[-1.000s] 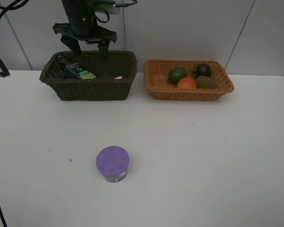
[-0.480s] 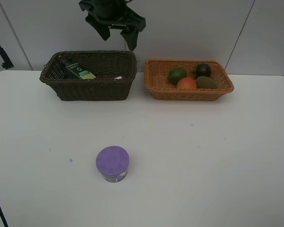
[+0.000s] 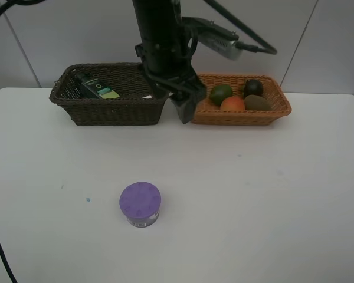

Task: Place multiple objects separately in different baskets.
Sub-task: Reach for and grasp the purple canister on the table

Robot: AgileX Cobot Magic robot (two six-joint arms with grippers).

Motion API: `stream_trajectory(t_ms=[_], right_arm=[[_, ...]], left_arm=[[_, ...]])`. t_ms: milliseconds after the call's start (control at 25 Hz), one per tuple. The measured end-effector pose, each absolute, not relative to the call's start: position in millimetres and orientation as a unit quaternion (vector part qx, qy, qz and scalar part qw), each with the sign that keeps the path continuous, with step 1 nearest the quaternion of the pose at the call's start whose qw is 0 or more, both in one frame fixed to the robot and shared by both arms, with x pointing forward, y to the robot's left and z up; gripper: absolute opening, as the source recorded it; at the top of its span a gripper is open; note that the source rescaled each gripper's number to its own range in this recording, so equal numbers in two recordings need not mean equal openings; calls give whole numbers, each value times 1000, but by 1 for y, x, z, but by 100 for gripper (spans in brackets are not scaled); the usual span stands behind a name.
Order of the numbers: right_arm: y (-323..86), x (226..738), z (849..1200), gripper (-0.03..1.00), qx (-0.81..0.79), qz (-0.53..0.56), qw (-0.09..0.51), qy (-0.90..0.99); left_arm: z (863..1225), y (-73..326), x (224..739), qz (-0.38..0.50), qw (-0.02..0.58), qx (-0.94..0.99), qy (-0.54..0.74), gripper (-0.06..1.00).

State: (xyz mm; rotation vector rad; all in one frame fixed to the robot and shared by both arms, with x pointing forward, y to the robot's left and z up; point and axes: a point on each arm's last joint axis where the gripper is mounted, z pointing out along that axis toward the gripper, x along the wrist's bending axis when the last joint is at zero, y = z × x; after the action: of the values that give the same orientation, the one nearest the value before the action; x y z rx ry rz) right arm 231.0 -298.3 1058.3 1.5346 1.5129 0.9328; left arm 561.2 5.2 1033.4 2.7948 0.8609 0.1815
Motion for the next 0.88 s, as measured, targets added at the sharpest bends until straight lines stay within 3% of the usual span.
stream_trajectory(t_ms=[560, 880], right_arm=[[-298, 231, 1058, 94, 603, 366, 386, 594], [-298, 231, 1058, 94, 603, 366, 386, 594]], left_arm=[[981, 73, 467, -72, 3, 995, 67, 100], [966, 72, 469, -37, 37, 998, 34, 100]])
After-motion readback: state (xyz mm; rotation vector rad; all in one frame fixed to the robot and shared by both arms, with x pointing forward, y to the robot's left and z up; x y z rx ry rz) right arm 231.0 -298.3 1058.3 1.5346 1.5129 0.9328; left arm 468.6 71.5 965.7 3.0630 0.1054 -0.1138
